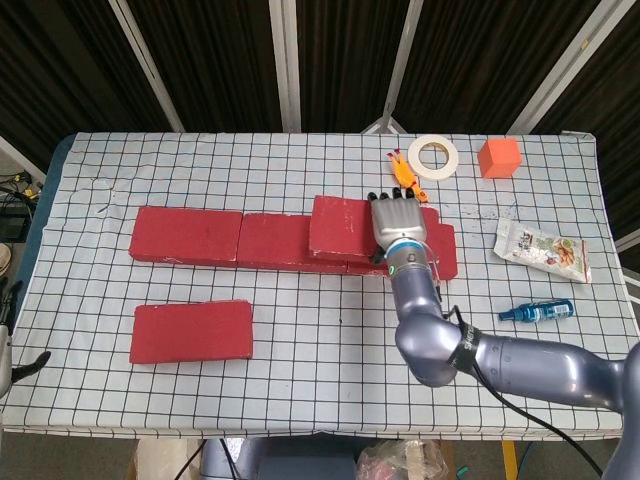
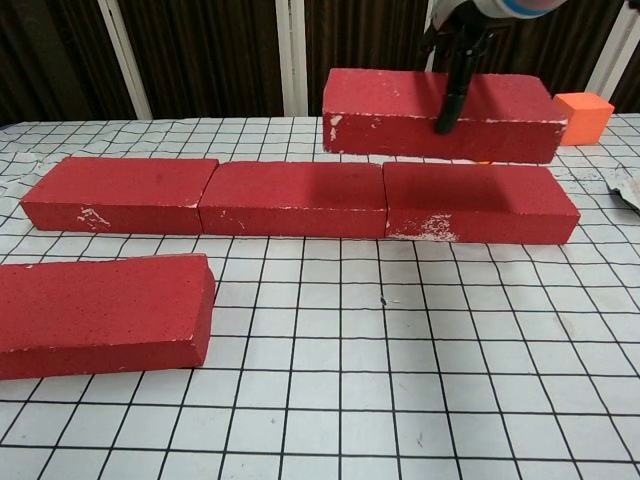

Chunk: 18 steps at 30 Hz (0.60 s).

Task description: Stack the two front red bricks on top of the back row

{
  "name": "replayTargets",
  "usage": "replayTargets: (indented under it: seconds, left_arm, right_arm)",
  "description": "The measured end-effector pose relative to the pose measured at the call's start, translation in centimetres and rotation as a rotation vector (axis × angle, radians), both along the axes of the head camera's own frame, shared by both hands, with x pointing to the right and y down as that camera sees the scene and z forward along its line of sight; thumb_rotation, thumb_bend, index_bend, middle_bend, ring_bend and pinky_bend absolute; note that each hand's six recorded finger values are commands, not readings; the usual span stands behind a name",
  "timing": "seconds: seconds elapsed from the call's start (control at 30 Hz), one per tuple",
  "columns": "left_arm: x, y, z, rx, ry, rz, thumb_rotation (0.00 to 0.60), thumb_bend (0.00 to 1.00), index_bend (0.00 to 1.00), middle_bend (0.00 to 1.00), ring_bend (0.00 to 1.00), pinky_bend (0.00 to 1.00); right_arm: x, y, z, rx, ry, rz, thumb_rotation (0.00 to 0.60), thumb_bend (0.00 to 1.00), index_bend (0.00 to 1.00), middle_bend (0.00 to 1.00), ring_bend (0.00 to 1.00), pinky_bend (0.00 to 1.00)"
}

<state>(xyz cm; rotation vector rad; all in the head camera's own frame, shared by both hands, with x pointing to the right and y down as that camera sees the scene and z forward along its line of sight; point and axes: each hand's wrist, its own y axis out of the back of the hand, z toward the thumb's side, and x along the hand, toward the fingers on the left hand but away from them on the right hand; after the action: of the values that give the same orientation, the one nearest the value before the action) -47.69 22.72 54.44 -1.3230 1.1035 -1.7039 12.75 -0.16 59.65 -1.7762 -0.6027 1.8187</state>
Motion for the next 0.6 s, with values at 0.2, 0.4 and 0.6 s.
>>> replayTargets:
  seconds: [0.2,0.4,0.6]
  left_arm:
    - [-0.1,-0.2,0.4,-0.007,-0.015,-0.01,0.6,0.0,0.04,0.0,0.0,0.14]
    - [-0.3,-0.3,0.4,-0.006,-0.02,-0.017,0.6,0.0,0.04,0.0,0.0,0.14]
    - [-0.4,-0.4,0.6,-0.012,-0.025,-0.018,0.6,0.0,0.04,0.0,0.0,0.14]
  right_arm:
    - [-1.6,0.0,2.7,-0.036,-0.029,-0.013,0.6,0.18,0.27,0.26,0.07,0.0]
    - [-2.8,0.1,4.2,-0.049,-0.041,-0.025,0.6,0.19,0.27,0.26,0.07,0.0]
    - [-3.8,-0.3,4.6,-0.041,-0.048,-0.028,0.6,0.19,0.27,0.26,0.07,0.0]
